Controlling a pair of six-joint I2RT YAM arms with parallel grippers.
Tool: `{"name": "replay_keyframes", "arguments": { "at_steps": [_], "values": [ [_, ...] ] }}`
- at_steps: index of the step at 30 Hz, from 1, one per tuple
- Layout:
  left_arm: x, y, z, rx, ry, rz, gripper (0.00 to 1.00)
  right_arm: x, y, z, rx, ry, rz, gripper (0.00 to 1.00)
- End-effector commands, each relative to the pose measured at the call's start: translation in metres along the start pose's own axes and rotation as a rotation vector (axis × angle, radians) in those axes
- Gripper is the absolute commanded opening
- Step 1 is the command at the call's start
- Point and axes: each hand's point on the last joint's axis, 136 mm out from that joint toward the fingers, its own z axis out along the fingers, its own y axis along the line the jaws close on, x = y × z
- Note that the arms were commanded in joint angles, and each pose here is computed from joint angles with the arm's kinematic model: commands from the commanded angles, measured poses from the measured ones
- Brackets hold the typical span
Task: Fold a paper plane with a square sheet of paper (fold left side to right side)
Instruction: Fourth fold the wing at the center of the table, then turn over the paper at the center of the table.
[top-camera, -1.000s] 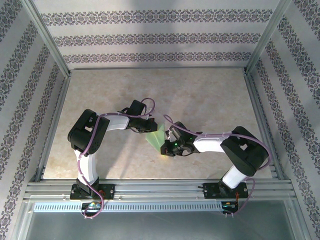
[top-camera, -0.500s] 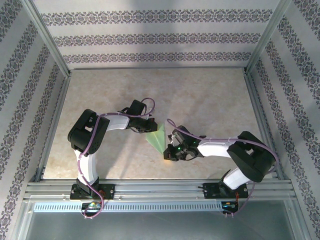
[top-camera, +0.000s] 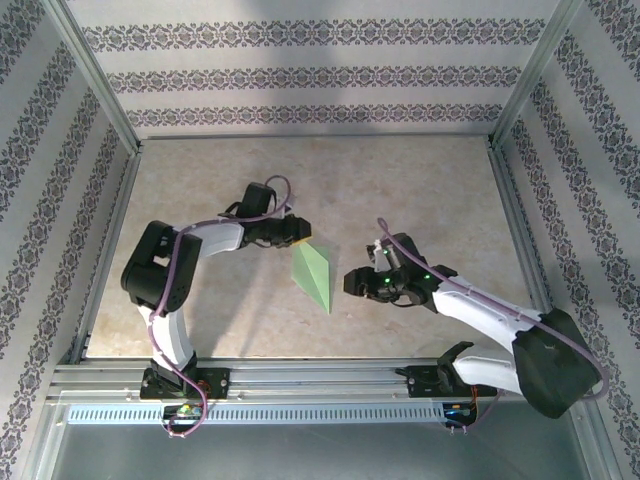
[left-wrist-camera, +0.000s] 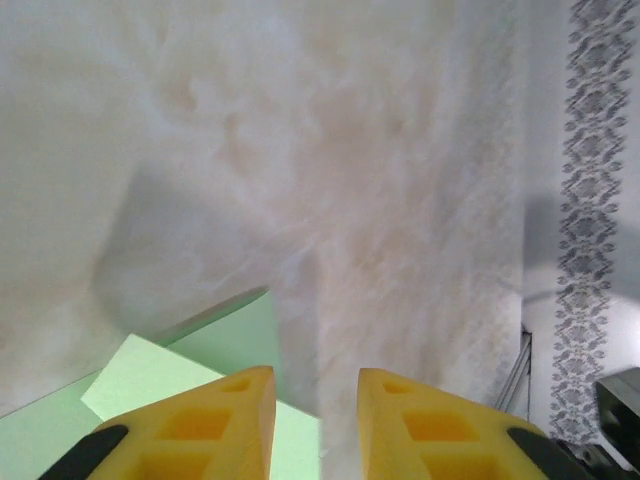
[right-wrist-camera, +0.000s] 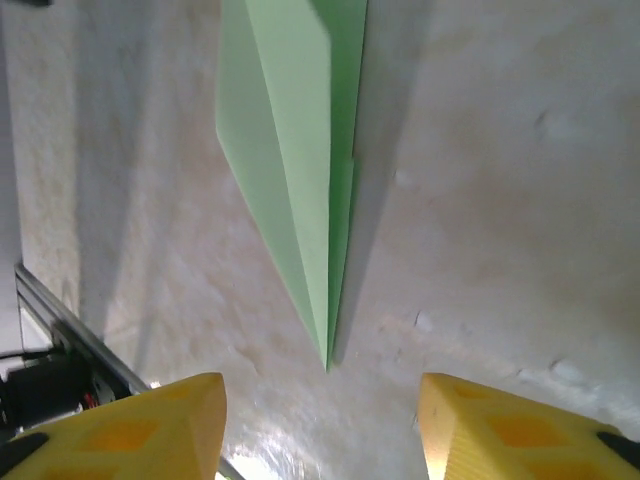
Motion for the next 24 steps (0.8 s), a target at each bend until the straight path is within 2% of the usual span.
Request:
{"name": "replay_keyframes", "arguments": {
  "at_steps": [1,5,10,12,24],
  "values": [
    [-0.02,-0.029,-0.041,-0.009,-0.074,0.096,0.33,-0.024,0.004,-0.011,-0.029,-0.088,-0.092,0.6],
    [-0.016,-0.026,-0.071,-0.05,-0.124,0.103,0.38,-0.042,0.013,-0.009,-0.099,-0.103,-0.161,0.62],
    [-0.007,-0.022,-0.087,-0.102,-0.154,0.122,0.43,-0.051,0.019,0.001,-0.131,-0.075,-0.208,0.56],
    [0.005,-0.014,-0.102,-0.154,-0.186,0.129,0.48,-0.059,0.027,0.022,-0.187,-0.014,-0.242,0.49],
    [0.018,-0.004,-0.118,-0.208,-0.207,0.125,0.51,-0.069,0.024,0.081,-0.211,0.067,-0.228,0.41]
  ]
}}
